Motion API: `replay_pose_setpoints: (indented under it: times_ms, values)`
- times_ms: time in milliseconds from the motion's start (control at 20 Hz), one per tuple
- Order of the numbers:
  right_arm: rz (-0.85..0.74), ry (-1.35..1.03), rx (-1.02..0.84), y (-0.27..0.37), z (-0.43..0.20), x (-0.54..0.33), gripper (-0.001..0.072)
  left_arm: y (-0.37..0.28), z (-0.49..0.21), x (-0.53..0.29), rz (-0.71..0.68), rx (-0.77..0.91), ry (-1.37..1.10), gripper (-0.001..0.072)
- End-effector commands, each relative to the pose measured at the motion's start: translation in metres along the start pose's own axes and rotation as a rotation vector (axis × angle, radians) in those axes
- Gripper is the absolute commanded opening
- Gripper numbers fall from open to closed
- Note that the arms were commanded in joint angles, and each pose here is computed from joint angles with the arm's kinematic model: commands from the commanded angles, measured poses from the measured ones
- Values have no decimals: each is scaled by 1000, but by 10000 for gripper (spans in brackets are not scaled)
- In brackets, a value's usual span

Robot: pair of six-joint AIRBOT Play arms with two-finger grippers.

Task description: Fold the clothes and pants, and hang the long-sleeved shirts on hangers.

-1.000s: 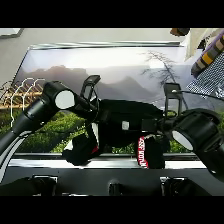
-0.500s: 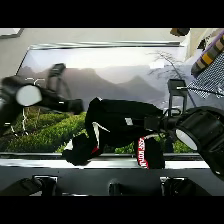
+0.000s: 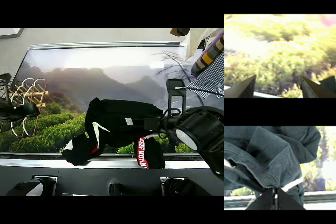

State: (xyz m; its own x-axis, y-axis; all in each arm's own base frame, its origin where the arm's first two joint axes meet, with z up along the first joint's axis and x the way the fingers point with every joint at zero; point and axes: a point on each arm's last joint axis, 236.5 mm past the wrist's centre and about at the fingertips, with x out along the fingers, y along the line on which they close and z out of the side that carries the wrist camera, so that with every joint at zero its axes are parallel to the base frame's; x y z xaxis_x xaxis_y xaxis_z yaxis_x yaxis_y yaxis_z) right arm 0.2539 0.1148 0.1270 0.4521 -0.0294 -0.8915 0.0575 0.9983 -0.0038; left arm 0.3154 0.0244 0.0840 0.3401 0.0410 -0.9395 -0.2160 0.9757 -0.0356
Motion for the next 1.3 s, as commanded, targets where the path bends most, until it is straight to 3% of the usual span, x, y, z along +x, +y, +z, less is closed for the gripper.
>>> replay_pose_setpoints:
  times_ms: [0,200,400,850,1250]
  values:
    - [9,-11,-3,2,2,0,51,47,-2,15,50,-68,-2,610]
    - [10,-11,-19,2,3,0,51,92,0,41,-24,-129,-68,610]
    - [11,-11,-18,3,3,0,51,121,-13,70,-19,64,5,610]
    - [10,-11,-18,2,3,0,51,108,-33,131,-137,274,153,606]
    - [11,-11,-18,2,3,0,50,104,-46,155,-172,288,220,596]
